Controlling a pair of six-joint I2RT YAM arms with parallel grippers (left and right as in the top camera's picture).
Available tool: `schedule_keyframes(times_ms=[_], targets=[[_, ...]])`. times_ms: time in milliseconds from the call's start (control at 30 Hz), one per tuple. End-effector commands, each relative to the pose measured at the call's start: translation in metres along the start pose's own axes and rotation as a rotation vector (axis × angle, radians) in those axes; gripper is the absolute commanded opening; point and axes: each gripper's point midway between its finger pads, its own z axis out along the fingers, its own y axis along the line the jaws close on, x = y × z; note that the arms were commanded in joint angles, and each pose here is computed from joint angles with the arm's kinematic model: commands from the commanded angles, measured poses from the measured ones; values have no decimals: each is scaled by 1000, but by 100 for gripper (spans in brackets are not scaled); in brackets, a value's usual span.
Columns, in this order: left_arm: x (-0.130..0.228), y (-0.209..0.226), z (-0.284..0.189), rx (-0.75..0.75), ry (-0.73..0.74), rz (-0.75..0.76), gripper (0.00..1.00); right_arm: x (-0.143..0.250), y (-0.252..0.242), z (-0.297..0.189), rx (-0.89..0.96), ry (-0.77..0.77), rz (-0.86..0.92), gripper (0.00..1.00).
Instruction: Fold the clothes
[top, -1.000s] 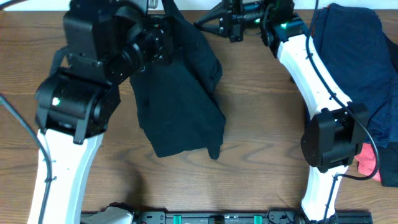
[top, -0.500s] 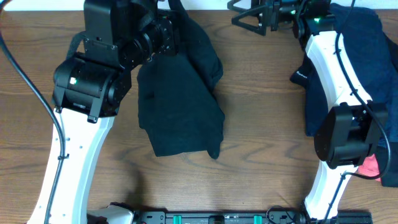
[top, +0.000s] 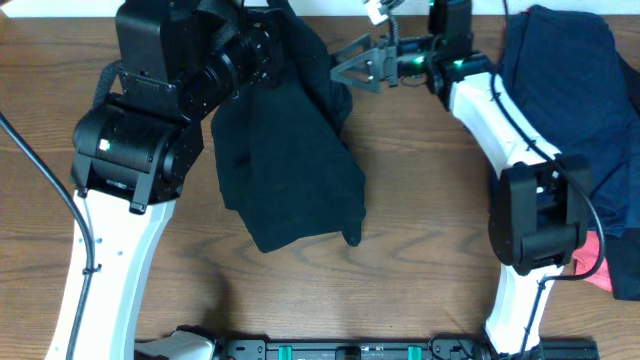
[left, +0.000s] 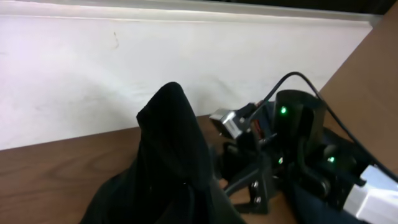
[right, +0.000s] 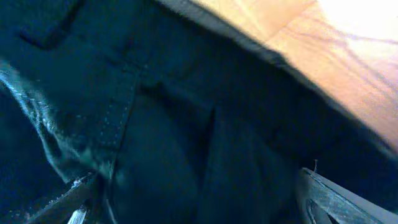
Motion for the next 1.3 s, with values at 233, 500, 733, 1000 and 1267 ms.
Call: schedule_keyframes(times_ms=[233, 500, 733, 1000, 1267], targets=[[-7, 0, -9, -11, -24, 5, 6, 9, 1, 32, 7, 27, -36, 1], [22, 9, 15, -30, 95, -39, 6, -15, -51, -61, 233, -120, 18, 1], [68, 28, 67, -67, 263, -75, 6, 30, -134, -143, 763, -99, 189, 1], [116, 47, 119, -98, 403, -91, 10, 92, -172, -217, 1318, 90, 338, 1], [158, 67, 154, -123, 514, -34, 66, 93, -151, -275, 1535, 114, 436, 1]])
